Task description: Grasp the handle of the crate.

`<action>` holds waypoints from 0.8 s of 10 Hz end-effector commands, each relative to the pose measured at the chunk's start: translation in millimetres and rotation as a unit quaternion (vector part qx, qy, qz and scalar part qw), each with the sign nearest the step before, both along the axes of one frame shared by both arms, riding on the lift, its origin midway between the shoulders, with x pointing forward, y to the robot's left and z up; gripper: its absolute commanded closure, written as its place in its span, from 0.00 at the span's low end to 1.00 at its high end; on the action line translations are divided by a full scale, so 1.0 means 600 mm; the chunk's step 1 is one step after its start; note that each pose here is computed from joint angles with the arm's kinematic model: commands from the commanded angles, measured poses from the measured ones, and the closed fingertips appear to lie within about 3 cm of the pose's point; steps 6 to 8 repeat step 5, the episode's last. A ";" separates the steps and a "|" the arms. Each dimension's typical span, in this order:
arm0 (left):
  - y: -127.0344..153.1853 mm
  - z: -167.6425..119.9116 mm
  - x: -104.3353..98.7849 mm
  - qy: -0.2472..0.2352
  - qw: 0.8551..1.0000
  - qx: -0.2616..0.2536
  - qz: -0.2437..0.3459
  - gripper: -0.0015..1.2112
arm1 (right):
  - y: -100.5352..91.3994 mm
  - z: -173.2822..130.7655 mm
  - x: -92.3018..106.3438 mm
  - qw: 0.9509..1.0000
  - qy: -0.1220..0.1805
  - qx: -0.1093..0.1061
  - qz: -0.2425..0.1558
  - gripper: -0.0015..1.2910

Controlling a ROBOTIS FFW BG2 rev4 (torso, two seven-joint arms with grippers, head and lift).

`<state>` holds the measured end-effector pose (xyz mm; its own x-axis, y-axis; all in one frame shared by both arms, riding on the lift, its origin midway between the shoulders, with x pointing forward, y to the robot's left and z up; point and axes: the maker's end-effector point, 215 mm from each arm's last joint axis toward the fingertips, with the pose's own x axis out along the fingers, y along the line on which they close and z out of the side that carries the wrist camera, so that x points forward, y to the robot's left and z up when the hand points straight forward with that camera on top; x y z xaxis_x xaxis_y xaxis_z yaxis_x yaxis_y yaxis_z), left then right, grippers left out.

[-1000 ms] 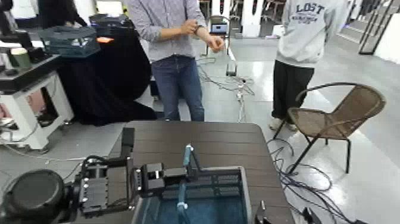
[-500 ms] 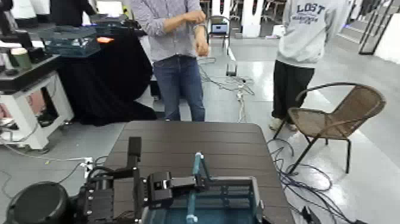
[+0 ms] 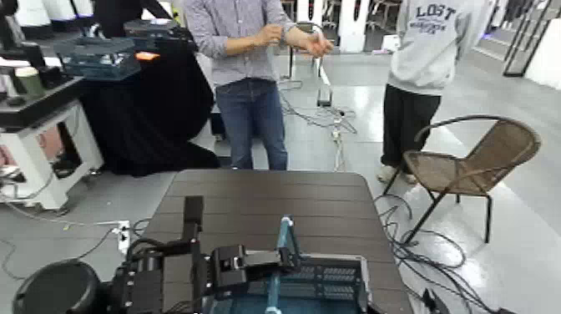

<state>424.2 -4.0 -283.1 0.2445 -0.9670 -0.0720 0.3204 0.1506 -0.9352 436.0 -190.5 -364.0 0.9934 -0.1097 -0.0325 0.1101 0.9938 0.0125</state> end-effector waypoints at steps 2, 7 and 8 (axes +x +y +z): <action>0.001 0.001 0.003 0.000 1.000 -0.003 0.002 0.99 | 0.004 -0.009 0.004 1.000 0.012 -0.002 0.005 0.12; 0.001 0.000 0.003 0.003 1.000 -0.005 0.003 0.99 | 0.002 -0.009 0.007 1.000 0.013 -0.006 0.006 0.12; 0.001 0.000 0.003 0.003 1.000 -0.005 0.003 0.99 | 0.002 -0.009 0.007 1.000 0.013 -0.006 0.006 0.12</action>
